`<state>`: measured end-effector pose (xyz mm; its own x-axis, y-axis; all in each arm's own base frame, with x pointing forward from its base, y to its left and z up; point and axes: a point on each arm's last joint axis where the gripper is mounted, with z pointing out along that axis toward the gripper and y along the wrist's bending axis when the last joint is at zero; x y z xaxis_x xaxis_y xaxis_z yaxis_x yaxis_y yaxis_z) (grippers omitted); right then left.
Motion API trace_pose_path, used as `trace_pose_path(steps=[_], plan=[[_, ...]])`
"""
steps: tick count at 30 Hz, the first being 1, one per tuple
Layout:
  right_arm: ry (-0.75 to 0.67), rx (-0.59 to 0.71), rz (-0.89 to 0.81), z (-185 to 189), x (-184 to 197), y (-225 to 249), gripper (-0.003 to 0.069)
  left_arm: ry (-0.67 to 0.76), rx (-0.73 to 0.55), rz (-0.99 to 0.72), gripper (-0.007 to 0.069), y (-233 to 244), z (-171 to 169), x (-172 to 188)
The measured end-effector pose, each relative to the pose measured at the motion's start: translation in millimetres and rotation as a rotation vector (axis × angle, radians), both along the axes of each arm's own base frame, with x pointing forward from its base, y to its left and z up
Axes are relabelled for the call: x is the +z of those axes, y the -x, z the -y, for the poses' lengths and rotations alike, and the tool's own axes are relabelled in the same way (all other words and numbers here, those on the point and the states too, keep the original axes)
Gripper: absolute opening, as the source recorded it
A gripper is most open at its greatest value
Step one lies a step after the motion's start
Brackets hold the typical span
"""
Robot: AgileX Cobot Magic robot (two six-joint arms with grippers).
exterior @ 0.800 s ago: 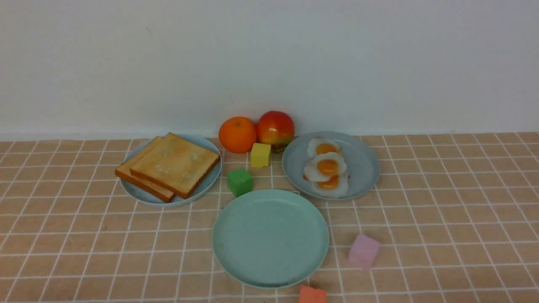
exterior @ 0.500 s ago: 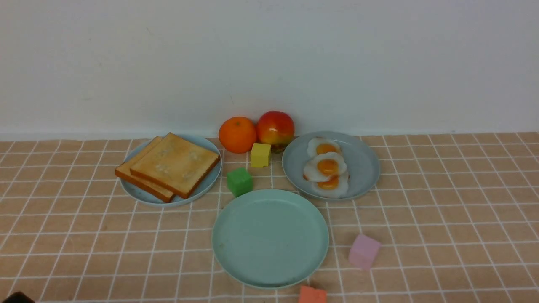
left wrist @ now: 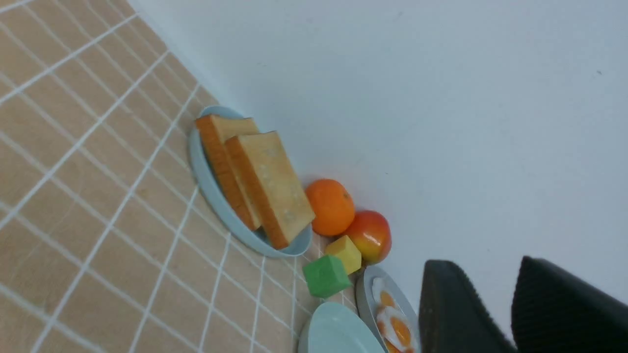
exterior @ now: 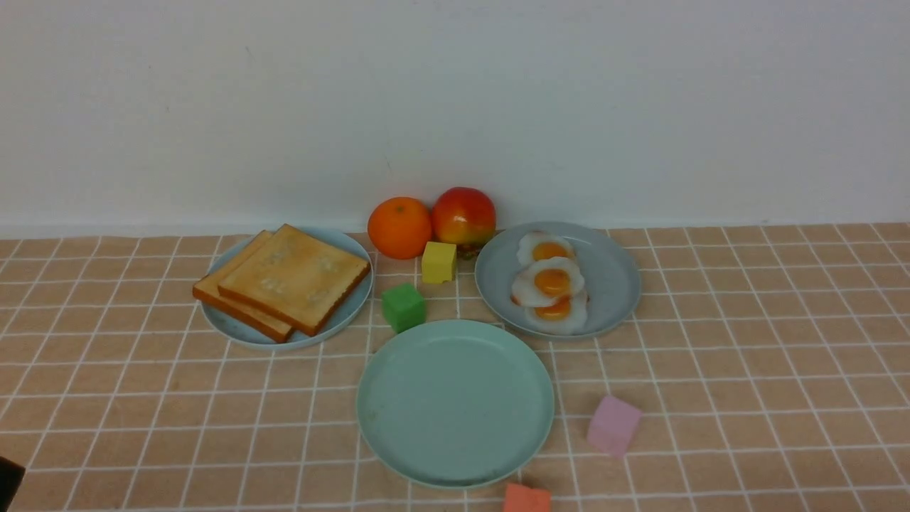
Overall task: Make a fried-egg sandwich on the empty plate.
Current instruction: Use the left arm to grab a slice of bread
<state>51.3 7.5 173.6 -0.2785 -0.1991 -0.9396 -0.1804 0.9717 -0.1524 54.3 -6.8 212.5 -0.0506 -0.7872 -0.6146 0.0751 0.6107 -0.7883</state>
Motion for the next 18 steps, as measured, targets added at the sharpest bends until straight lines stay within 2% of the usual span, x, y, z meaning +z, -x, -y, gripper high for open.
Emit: trace_pose_path(steps=[2,3,4,6,12,13,16,18], plan=[[0.006,-0.001,0.013,0,1,0,0.0239,-0.077,-0.021,0.000,0.0100,1,2,13],[0.006,-0.001,0.015,0,1,0,0.0239,-0.087,-0.027,0.000,0.0092,1,3,16],[0.000,-0.002,0.030,0,2,-1,0.0239,-0.176,-0.060,-0.046,0.0034,-2,5,27],[-0.090,-0.011,0.058,-1,3,-2,0.0239,-0.276,-0.119,-0.124,-0.0013,-8,10,39],[-0.630,-0.076,0.143,-4,19,-4,0.0239,-0.537,-0.353,-0.324,-0.0013,-38,23,75],[-0.709,-0.086,0.153,-4,21,-4,0.0239,-0.573,-0.426,-0.366,-0.0013,-48,29,80],[-0.834,-0.103,0.177,-3,25,-5,0.0239,-0.628,-0.557,-0.446,-0.0013,-70,41,89],[-0.864,-0.098,0.147,-4,26,-4,0.0239,-0.669,-0.608,-0.490,-0.0013,-87,47,93]])
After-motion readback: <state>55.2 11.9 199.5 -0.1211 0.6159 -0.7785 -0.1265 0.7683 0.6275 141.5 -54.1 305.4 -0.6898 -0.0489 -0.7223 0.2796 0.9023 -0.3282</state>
